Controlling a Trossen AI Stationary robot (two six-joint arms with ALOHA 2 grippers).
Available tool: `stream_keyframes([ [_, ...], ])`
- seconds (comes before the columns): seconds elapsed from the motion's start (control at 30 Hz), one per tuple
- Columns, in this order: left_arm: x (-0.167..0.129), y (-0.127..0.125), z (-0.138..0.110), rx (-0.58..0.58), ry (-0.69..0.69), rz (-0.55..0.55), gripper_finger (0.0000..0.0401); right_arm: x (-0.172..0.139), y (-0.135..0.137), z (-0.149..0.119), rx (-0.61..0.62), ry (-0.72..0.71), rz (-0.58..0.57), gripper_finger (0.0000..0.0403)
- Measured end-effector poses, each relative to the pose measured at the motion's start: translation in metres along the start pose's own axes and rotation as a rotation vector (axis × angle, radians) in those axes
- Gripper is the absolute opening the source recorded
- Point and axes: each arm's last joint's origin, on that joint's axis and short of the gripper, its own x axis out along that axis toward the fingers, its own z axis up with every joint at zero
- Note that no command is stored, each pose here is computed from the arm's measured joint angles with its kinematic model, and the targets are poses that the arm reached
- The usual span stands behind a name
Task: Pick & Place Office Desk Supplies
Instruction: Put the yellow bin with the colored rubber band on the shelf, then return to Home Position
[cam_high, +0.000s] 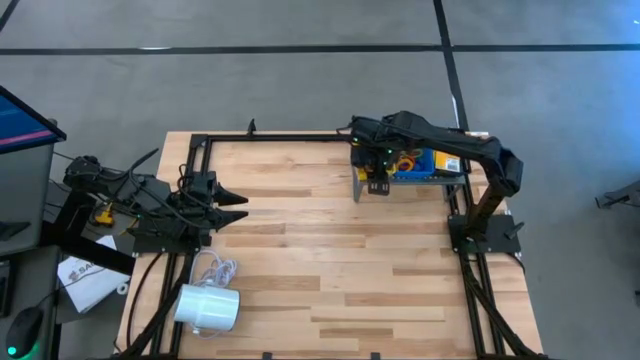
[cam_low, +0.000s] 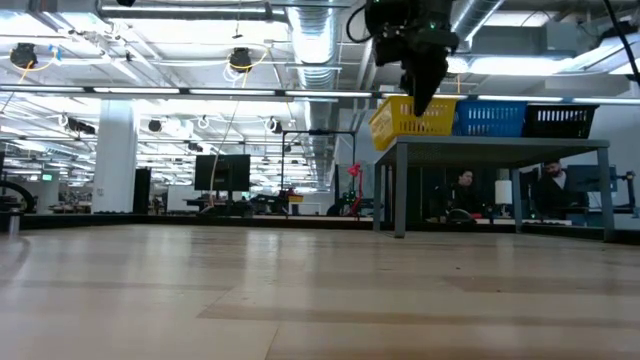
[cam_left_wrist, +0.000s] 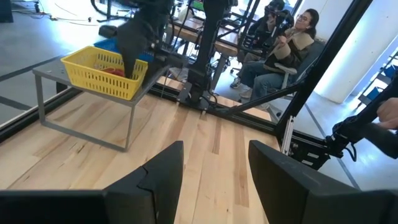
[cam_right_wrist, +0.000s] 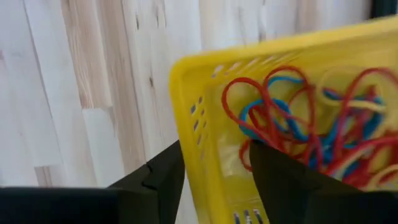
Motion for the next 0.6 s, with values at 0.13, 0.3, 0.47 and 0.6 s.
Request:
stream_keyframes([
  [0.13,0.000,0.000,0.000,0.000,0.000,0.000,0.0176,-0.015,0.000,0.001,0.000,-0.020,-0.006,0.0172],
  [0.3,-0.001,0.000,0.000,0.001,-0.002,-0.001,0.0176,-0.026,0.001,-0.003,0.025,0.012,0.011,0.0167],
  [0.47,-0.005,0.002,0.002,-0.007,-0.019,-0.008,0.0176,-0.048,0.006,-0.005,0.052,-0.069,0.027,0.0167],
  [0.6,-0.010,0.005,0.005,-0.016,-0.038,-0.014,0.0176,-0.068,0.011,-0.007,0.061,-0.181,0.008,0.0166],
])
